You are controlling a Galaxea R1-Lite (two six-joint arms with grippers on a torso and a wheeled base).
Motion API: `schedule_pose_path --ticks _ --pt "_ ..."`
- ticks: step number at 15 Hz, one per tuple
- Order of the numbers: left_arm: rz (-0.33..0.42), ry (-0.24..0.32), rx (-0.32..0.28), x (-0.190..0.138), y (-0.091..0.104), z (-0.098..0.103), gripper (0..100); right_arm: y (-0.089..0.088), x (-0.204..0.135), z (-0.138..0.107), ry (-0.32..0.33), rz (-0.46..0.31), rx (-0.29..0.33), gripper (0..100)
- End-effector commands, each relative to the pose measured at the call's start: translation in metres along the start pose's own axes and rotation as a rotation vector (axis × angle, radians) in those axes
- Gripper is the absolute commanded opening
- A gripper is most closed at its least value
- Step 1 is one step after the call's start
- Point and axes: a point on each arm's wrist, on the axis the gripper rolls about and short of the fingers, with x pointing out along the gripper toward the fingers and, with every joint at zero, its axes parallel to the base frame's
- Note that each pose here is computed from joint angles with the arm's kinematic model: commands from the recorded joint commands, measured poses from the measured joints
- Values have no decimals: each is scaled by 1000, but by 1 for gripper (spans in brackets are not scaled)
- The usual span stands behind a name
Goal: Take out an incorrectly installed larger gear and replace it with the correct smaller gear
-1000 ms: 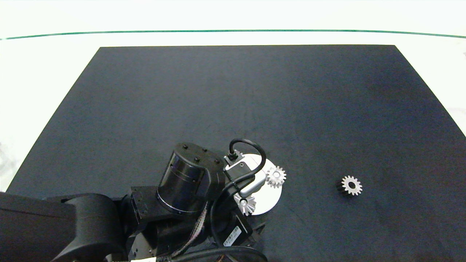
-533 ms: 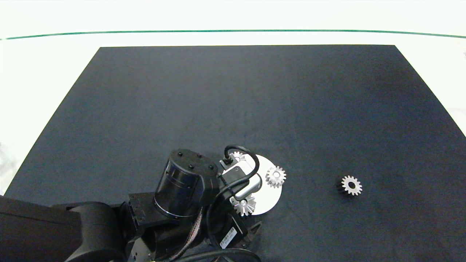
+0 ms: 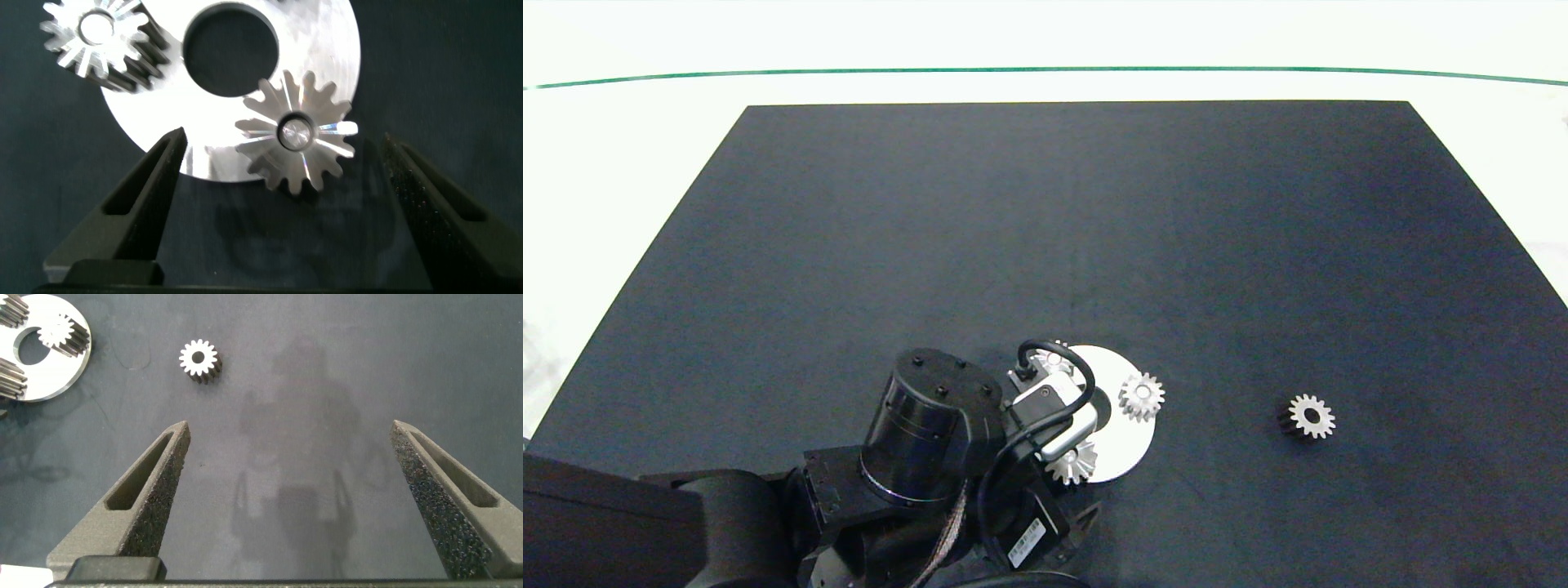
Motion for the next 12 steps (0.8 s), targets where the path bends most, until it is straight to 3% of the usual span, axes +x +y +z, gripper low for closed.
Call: schedule_pose_path --ticks 1,5,12 --pt "0 0 3 2 -1 0 92 0 0 0 1 -3 1 100" --pt "-5 14 6 8 -3 -3 83 0 0 0 1 -4 1 100" --pt "0 -13 15 11 -3 0 69 0 0 0 1 -3 1 100"
